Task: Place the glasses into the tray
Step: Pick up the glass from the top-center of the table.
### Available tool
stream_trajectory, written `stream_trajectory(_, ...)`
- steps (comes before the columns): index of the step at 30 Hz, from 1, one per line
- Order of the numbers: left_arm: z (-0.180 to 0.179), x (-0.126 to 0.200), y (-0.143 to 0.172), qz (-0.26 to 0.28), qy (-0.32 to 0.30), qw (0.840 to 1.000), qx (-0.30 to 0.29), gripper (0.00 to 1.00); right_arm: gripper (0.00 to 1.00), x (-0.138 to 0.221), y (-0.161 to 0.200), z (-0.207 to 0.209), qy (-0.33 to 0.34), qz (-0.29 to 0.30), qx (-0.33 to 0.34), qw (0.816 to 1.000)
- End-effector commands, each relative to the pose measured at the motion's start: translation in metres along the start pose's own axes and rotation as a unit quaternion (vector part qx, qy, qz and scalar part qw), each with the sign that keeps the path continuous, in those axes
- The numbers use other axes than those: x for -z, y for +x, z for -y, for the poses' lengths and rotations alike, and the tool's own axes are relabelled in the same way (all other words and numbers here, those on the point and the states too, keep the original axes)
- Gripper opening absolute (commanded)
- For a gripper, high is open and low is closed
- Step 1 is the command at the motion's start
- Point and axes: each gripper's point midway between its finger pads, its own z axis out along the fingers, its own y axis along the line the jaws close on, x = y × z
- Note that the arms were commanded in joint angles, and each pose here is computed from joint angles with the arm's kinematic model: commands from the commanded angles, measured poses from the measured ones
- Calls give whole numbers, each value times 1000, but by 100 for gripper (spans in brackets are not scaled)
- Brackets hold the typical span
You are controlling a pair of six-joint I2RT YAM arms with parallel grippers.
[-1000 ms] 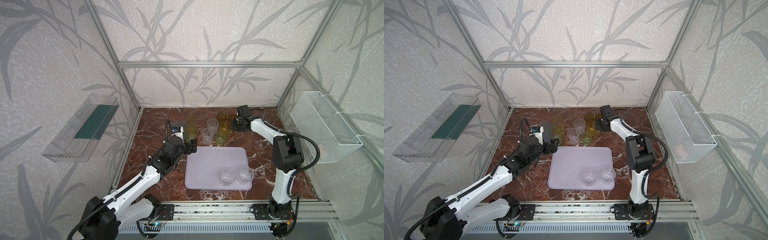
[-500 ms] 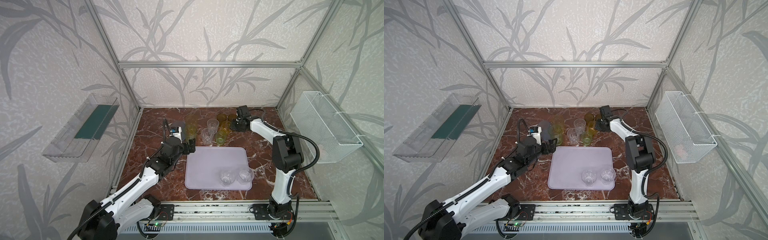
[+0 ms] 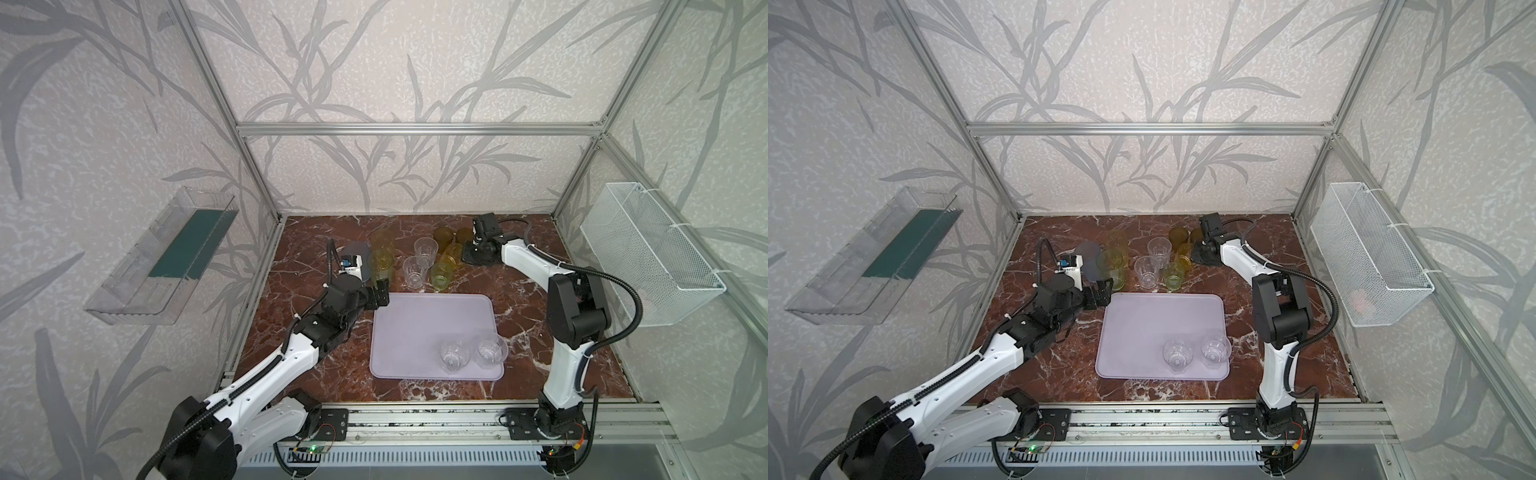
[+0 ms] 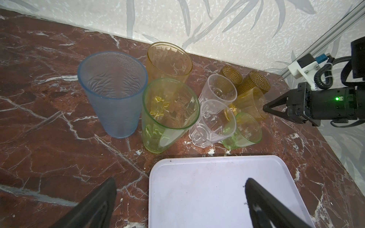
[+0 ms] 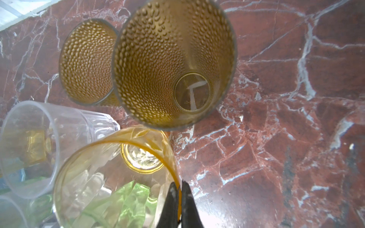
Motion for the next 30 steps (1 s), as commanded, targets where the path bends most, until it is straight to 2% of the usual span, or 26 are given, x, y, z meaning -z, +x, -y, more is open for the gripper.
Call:
stream_trajectory(1, -4, -2, -1, 5, -6, 1000, 2, 99, 0, 19, 9, 7, 13, -3, 11, 1000)
stream_trajectory(30, 3, 0, -5, 3, 10, 1000, 17, 99, 0, 77, 8, 10, 2, 47, 26, 999)
